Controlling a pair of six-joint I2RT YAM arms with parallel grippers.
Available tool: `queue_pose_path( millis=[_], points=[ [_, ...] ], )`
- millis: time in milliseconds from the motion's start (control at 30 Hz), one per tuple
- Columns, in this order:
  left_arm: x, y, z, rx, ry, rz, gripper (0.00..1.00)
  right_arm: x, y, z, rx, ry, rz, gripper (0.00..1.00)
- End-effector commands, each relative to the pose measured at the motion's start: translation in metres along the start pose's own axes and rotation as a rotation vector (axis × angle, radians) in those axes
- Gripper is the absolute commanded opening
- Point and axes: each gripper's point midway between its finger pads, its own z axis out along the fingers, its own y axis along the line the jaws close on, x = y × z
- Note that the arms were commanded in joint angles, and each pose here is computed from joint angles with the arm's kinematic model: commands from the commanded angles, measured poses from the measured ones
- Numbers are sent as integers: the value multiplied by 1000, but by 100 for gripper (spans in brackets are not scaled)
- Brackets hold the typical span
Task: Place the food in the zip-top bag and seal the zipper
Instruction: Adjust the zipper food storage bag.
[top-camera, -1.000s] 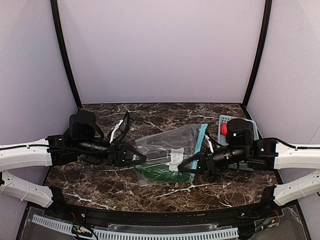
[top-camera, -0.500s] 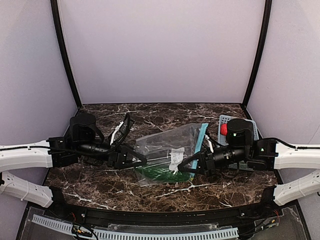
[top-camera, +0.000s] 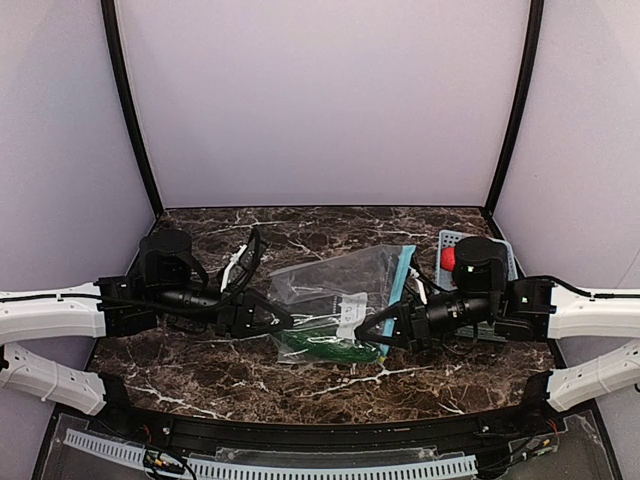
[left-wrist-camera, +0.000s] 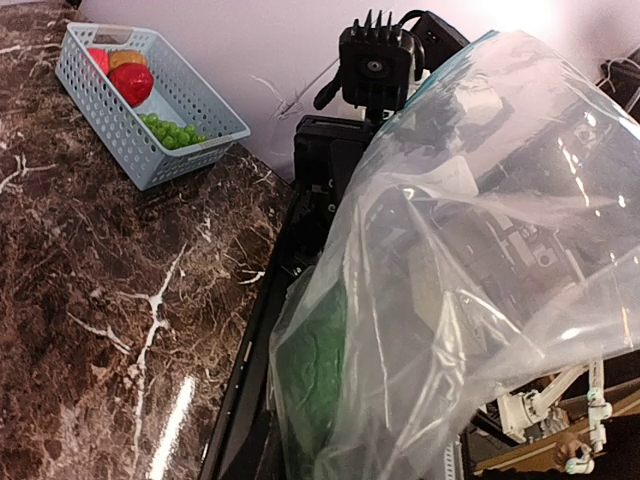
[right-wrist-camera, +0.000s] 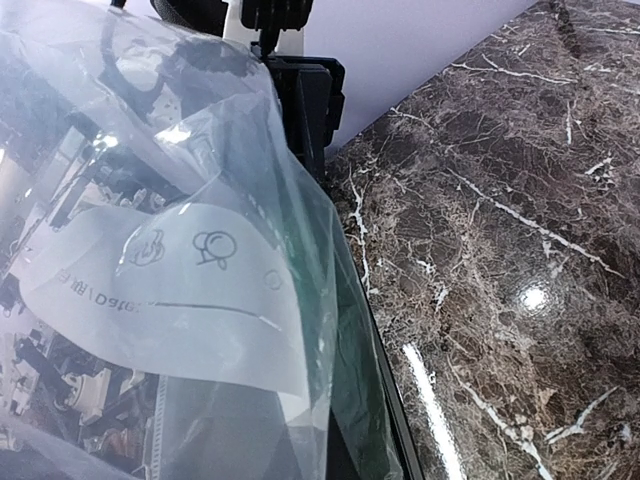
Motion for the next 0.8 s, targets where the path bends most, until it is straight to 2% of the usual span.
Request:
queue_pose_path(
  millis=[0, 100, 200, 367, 500, 600, 667, 767],
  points=[
    [3, -1, -1, 7, -1, 16, 19, -8, 5, -1, -18, -38, -13, 0],
    [3, -1, -1, 6, -4, 14, 8, -9, 4, -2, -12, -45, -12, 0],
    [4, -1, -2, 4, -5, 12, 1, -10, 4, -3, -7, -54, -13, 0],
    [4, -2, -4, 6, -13, 18, 1, -10, 3, -3, 0, -57, -9, 0],
    [4, -3, -4, 12, -11, 12, 19, -11, 2, -3, 4, -60, -7, 0],
    [6, -4, -4, 18, -6, 7, 40, -11, 3, -3, -1, -60, -9, 0],
    [8, -4, -3, 18, -2, 7, 51, -12, 4, -3, -3, -60, -10, 0],
    [10, -4, -2, 20, 6, 8, 57, -12, 4, -2, -5, -58, -8, 0]
  ],
)
